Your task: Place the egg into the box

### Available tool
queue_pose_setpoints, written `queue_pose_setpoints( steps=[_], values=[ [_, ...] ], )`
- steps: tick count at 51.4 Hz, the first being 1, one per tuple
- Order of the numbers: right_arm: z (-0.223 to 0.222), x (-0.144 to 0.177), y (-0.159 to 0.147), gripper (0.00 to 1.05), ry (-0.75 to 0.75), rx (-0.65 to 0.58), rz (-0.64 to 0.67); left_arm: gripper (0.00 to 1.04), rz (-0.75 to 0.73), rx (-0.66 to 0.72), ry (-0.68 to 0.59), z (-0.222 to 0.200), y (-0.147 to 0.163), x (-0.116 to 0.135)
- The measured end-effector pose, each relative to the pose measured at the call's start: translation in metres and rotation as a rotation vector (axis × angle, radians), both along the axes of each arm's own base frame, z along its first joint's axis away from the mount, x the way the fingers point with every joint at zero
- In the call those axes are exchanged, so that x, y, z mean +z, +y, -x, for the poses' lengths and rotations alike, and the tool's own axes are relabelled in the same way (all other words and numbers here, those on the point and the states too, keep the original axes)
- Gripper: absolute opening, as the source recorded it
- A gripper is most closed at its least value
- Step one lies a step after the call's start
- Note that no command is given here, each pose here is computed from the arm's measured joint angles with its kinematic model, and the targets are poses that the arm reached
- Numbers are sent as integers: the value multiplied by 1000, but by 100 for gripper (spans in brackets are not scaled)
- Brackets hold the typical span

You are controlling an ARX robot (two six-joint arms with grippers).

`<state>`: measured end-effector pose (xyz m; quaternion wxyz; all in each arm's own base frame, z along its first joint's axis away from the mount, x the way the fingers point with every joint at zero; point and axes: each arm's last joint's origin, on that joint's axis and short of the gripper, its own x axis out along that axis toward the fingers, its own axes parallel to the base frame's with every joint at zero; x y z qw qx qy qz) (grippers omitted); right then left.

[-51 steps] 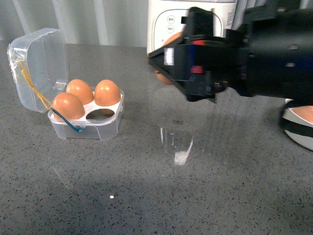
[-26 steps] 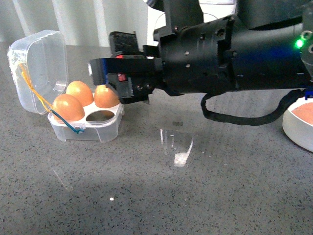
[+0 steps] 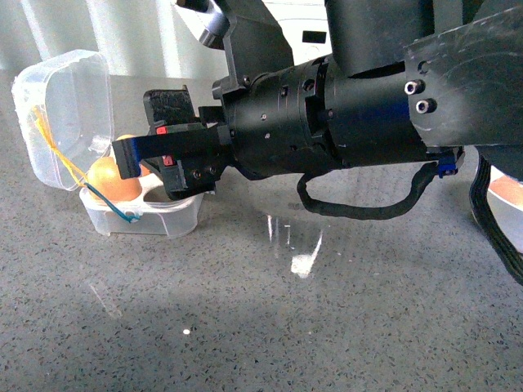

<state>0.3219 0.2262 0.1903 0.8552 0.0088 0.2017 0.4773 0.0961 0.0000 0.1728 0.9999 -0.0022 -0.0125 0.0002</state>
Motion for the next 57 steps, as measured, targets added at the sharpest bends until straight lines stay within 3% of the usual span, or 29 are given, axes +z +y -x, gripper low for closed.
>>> queue_pose_setpoints(
  steps=[30, 44, 51, 57],
  values=[
    [-10, -5, 12, 44, -27, 19, 38, 98, 0, 0, 0, 0, 0, 0],
    [-14, -1, 5, 98, -39, -32, 9, 98, 0, 0, 0, 0, 0, 0],
    [-6, 9, -16, 97, -61, -108, -26, 98, 0, 0, 0, 0, 0, 0],
    [4, 20, -43, 98, -76, -264, -56, 98, 0, 0, 0, 0, 0, 0]
  ],
)
